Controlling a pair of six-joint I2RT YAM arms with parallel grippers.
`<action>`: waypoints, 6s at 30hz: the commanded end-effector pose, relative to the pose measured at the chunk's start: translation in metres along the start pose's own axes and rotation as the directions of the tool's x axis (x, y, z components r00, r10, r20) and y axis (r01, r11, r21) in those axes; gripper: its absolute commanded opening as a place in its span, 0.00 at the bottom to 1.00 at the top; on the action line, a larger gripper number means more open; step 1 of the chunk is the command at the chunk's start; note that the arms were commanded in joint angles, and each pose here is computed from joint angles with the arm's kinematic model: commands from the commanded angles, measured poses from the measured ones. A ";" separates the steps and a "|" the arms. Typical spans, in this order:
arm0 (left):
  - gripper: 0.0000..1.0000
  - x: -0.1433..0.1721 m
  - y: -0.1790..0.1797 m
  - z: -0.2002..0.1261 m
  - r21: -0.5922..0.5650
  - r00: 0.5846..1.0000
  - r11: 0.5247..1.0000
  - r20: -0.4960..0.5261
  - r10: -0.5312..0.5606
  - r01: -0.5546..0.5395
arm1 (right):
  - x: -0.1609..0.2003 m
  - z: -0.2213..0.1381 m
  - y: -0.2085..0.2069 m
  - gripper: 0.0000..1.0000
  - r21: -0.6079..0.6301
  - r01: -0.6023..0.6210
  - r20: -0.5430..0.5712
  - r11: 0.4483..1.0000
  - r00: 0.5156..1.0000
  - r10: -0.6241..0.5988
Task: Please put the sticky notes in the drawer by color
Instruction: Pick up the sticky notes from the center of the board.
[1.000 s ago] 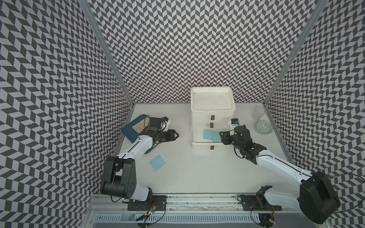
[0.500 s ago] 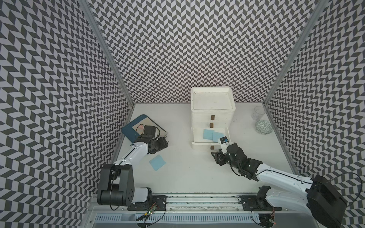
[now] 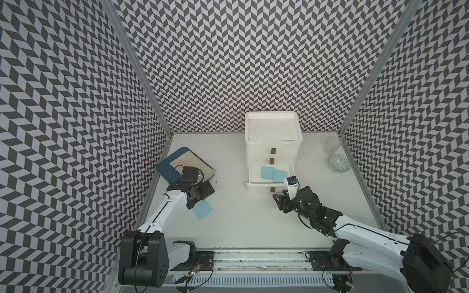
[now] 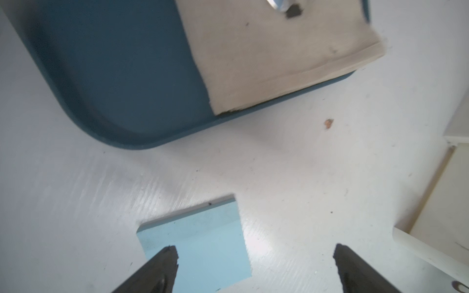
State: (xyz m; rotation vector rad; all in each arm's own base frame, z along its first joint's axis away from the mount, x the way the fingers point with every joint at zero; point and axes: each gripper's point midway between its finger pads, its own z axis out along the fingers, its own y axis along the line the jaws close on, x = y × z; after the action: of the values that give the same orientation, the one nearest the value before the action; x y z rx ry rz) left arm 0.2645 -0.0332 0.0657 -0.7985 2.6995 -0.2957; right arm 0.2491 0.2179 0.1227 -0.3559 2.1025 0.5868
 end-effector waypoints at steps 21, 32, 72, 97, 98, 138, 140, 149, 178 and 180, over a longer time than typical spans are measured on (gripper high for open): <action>1.00 0.027 0.044 0.042 -0.265 0.979 0.960 -0.154 -0.131 0.087 | -0.016 -0.007 -0.001 0.63 0.009 -0.021 0.076 1.000 0.997 0.020; 0.80 0.017 0.030 0.045 -0.187 0.987 0.979 -0.121 -0.110 0.086 | -0.016 -0.008 -0.002 0.63 0.017 -0.021 0.079 1.000 0.997 0.019; 0.78 -0.004 -0.201 -0.142 0.503 0.964 0.823 0.177 0.199 -0.262 | -0.097 0.023 0.177 0.60 -0.725 -0.305 -0.204 0.617 0.952 0.230; 0.78 0.025 -0.206 -0.141 0.546 0.956 0.786 0.136 0.259 -0.291 | -0.122 0.038 0.159 0.34 -0.675 -0.277 -0.145 0.684 0.959 0.244; 0.78 0.025 -0.206 -0.140 0.545 0.956 0.786 0.137 0.261 -0.292 | -0.122 0.039 0.157 0.31 -0.665 -0.271 -0.140 0.696 0.961 0.240; 0.84 0.053 -0.249 -0.231 0.903 0.818 -0.013 0.394 0.419 -0.429 | -0.161 -0.079 0.083 0.03 -0.816 -0.226 -0.092 0.532 0.960 0.265; 0.84 0.056 -0.250 -0.230 0.908 0.818 -0.025 0.389 0.424 -0.419 | -0.164 -0.087 0.086 0.03 -0.831 -0.217 -0.087 0.512 0.960 0.265; 0.83 0.074 -0.263 -0.234 0.916 0.806 -0.083 0.386 0.448 -0.392 | -0.167 -0.101 0.091 0.04 -0.857 -0.215 -0.082 0.468 0.954 0.287; 0.37 0.101 -0.283 -0.230 0.942 0.815 -0.127 0.333 0.475 -0.310 | -0.165 -0.102 0.087 0.05 -0.881 -0.241 -0.088 0.407 0.929 0.360; 0.36 0.100 -0.283 -0.230 0.941 0.814 -0.129 0.335 0.474 -0.312 | -0.164 -0.099 0.086 0.05 -0.876 -0.244 -0.088 0.416 0.929 0.359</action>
State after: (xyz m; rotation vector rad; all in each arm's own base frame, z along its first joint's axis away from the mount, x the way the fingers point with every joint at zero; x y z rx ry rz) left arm 0.2451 -0.2964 0.3335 0.5499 1.7553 -1.8553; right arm 0.2306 0.2456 0.3279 -0.4736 1.6128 1.9359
